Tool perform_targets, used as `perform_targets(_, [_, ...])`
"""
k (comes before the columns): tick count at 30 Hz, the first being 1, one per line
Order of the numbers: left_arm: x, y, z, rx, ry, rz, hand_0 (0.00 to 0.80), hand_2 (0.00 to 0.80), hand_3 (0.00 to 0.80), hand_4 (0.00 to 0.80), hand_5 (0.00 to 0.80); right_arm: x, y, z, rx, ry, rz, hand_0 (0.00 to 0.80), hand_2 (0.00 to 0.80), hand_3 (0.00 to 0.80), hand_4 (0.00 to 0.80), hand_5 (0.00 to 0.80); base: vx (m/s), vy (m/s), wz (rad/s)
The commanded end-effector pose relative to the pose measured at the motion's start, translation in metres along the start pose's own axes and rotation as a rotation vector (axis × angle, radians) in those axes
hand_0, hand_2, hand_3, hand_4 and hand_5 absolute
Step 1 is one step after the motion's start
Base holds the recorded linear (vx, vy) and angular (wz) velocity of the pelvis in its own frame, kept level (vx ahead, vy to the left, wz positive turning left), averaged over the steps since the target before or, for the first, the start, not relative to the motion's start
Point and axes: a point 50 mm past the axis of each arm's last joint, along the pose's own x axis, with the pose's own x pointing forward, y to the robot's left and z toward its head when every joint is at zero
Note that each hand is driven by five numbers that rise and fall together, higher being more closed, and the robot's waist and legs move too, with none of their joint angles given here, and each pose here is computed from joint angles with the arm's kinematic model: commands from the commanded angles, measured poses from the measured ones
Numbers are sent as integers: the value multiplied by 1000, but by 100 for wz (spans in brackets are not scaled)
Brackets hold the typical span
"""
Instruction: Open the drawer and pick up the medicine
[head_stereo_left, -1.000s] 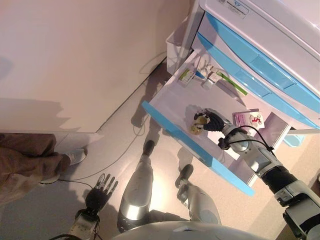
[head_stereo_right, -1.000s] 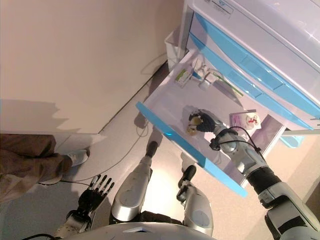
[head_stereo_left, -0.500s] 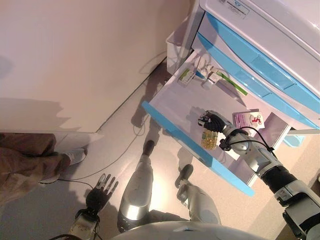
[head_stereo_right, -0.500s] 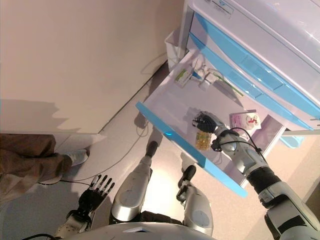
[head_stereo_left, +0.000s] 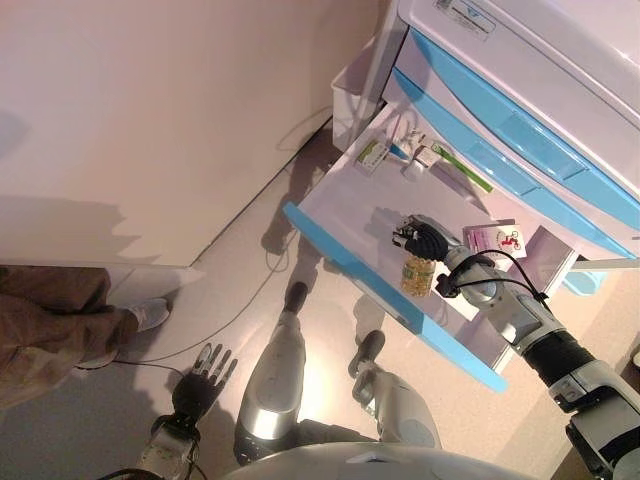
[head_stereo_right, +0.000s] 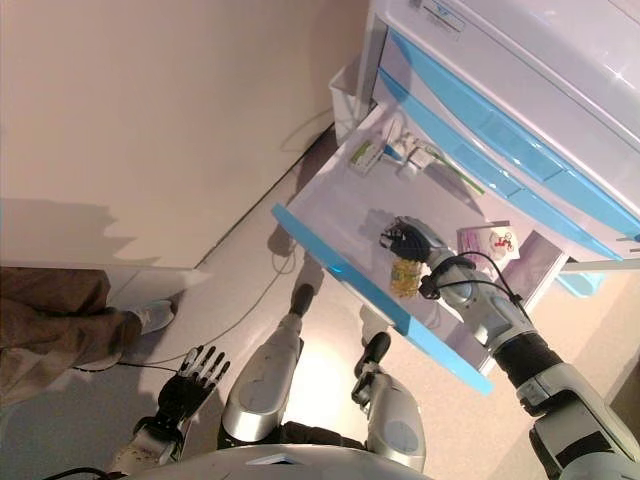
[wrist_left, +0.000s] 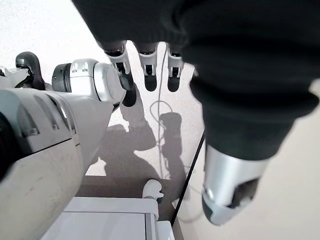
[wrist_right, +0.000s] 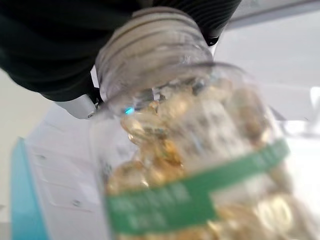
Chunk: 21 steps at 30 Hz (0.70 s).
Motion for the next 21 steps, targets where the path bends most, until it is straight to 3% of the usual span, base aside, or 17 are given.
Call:
perform_targets(1, [-14,15,-4,33,36,49,0,0,0,0,0,-4,-12,24,-24,-142,-27,800,800,800,800,800,7,0,-3])
perform_targets(21, [-19,21,-9,27,42,77,0,0,0,0,0,-15,-27,37,-10,-201,-31,800,800,800,800,800,9,0,-3])
